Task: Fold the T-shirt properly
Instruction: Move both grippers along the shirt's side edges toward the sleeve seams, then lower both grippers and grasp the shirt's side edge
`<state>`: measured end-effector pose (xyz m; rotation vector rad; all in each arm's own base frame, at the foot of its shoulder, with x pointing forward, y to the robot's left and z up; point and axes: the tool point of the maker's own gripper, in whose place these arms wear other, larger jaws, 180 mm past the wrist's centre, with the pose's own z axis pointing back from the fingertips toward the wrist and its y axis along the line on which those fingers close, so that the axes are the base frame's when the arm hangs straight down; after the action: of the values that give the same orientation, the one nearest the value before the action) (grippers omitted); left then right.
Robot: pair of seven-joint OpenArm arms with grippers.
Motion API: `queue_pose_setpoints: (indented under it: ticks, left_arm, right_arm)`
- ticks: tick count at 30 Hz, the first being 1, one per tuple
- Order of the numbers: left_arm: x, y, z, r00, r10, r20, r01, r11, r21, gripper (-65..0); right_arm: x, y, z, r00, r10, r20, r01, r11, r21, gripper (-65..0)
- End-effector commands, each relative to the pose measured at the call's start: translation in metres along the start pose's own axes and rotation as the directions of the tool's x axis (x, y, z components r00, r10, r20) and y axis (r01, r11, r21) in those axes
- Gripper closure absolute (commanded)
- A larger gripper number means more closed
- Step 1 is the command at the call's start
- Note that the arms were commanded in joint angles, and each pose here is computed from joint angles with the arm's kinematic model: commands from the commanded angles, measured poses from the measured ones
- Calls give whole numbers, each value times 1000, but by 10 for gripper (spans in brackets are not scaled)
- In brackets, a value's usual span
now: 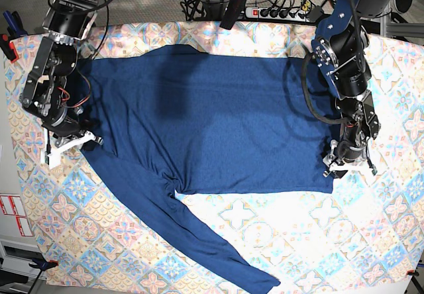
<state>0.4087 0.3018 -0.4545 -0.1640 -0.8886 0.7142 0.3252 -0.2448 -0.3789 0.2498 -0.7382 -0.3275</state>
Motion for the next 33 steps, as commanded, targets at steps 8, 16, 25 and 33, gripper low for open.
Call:
queue_pose_setpoints:
  ticks: [8, 16, 25, 33]
  left_arm:
    - [19, -6, 1, 999, 2, 49, -1, 1000, -20, -364]
    - [21, -6, 1, 999, 3, 52, -2, 1000, -19, -364]
    - [36, -7, 1, 997, -8, 75, 10, 1000, -18, -362]
    - [49, -13, 0, 996, -9, 94, 11, 1000, -27, -366]
  right_arm:
    - [25, 3, 4, 998, 18, 66, -18, 1000, 8, -132]
    - [48, 9, -13, 997, -25, 75, 23, 999, 33, -132]
    - [63, 9, -29, 996, 69, 48, -66, 997, -49, -132]
    - [54, 31, -41, 973, 230, -16, -231, 970, -75, -132]
